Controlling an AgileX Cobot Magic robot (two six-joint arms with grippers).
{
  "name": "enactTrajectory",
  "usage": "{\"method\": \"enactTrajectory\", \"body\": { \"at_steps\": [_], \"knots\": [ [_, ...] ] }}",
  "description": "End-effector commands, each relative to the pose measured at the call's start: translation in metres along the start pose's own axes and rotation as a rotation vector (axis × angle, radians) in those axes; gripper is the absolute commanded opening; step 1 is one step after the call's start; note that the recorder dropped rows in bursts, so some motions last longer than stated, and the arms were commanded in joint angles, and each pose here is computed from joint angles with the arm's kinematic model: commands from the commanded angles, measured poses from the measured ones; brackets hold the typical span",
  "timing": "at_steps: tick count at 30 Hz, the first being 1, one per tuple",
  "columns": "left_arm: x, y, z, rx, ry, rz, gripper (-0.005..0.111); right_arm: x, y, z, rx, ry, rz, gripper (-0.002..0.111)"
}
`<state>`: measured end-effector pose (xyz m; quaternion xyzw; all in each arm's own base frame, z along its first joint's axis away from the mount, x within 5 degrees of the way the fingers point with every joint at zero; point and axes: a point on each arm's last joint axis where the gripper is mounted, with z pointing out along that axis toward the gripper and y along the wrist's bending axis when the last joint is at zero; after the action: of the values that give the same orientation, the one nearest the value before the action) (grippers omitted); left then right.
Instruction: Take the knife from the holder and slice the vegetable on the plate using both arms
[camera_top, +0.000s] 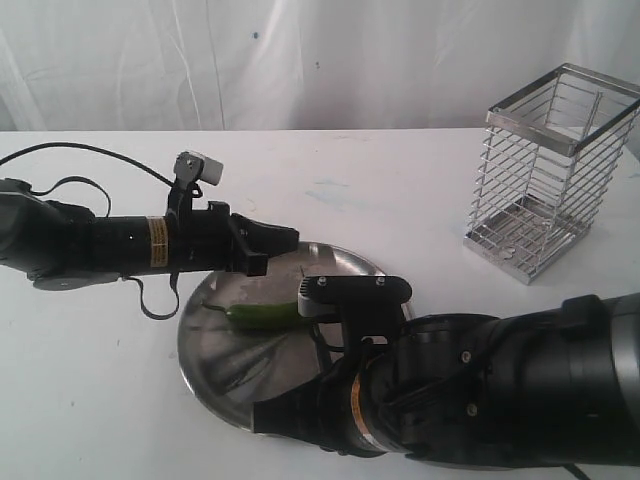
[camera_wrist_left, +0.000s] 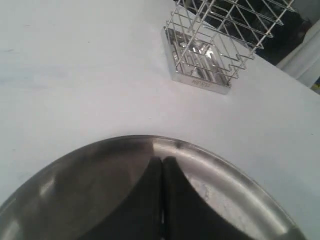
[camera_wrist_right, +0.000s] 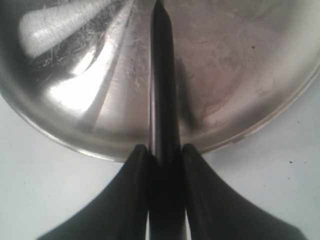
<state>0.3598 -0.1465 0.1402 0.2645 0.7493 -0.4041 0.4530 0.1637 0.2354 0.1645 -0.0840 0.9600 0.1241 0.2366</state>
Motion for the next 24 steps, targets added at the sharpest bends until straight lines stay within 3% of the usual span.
{"method": "enactTrajectory", "body": {
  "at_steps": [1, 5, 9, 18, 24],
  "knots": [
    [0.001, -0.010, 0.009, 0.035, -0.006, 0.002, 0.000, 0.000, 0.000, 0.001, -0.005, 0.000, -0.003, 0.000],
    [0.009, -0.011, 0.016, 0.018, 0.019, 0.014, 0.000, 0.000, 0.000, 0.001, -0.005, 0.000, -0.003, 0.000],
    [0.023, -0.003, 0.018, -0.069, 0.123, 0.022, 0.000, 0.000, 0.000, 0.001, -0.005, 0.000, -0.003, 0.000],
    [0.054, 0.008, 0.022, -0.105, 0.264, 0.012, 0.000, 0.000, 0.000, 0.001, -0.003, 0.002, -0.002, 0.000],
    [0.056, 0.010, 0.021, -0.129, 0.287, -0.003, 0.000, 0.000, 0.000, 0.001, -0.001, 0.003, -0.002, 0.000]
  ]
}}
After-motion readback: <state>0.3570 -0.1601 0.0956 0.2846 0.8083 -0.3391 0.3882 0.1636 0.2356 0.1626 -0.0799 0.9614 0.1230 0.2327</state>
